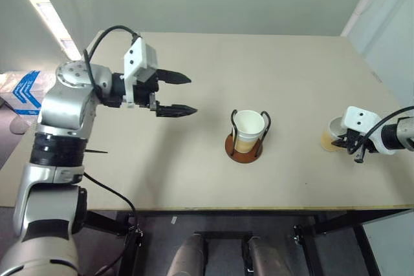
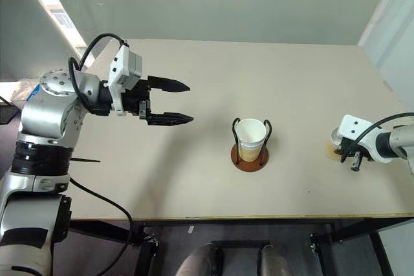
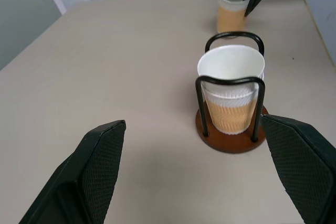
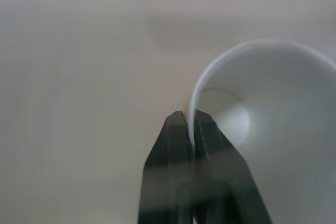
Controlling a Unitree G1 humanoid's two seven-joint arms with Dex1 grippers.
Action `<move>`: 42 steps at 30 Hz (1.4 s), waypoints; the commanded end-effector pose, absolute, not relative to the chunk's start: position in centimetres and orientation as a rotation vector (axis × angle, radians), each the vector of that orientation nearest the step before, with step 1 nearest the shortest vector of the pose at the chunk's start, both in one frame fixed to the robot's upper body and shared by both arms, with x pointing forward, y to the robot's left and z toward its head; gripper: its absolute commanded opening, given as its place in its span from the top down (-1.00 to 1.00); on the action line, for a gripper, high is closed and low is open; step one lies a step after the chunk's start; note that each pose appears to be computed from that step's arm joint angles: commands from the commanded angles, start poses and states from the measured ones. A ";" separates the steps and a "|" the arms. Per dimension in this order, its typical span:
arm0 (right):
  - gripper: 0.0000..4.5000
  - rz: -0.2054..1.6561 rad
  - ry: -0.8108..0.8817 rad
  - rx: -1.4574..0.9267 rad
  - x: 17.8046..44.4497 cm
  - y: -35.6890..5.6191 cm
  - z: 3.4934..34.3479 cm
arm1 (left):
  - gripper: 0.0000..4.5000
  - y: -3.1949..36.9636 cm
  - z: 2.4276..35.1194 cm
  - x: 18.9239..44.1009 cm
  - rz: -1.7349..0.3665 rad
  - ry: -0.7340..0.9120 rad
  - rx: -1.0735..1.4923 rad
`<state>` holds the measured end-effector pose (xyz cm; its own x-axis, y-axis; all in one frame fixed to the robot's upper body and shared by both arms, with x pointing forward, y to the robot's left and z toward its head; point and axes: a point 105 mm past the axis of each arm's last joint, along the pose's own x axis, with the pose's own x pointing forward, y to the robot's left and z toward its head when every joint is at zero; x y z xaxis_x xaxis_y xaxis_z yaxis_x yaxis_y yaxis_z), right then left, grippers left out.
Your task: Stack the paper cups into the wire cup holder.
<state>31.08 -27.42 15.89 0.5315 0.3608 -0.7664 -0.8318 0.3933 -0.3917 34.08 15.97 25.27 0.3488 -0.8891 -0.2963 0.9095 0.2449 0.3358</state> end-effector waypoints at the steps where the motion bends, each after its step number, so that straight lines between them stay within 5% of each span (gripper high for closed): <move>1: 0.99 0.877 0.455 -0.885 30.6 -24.9 22.0 | -1.00 17.6 25.6 33.4 -1.204 0.028 0.493; 6: 0.99 1.056 0.256 -0.925 28.6 -18.6 27.8 | -1.00 18.4 24.7 33.0 -1.185 0.063 0.478; 10: 0.99 1.225 0.164 -1.022 27.0 -13.8 29.2 | -1.00 18.1 24.2 33.0 -1.196 0.086 0.486; 17: 0.99 1.349 0.127 -1.153 27.7 -10.4 28.4 | -1.00 17.4 23.6 33.2 -1.212 0.100 0.504; 40: 0.99 1.448 0.177 -1.265 29.2 -8.7 24.6 | -1.00 15.7 23.9 33.5 -1.243 0.073 0.534; 42: 0.81 1.434 0.183 -1.275 29.5 -8.7 24.3 | -1.00 15.6 23.9 33.5 -1.244 0.073 0.536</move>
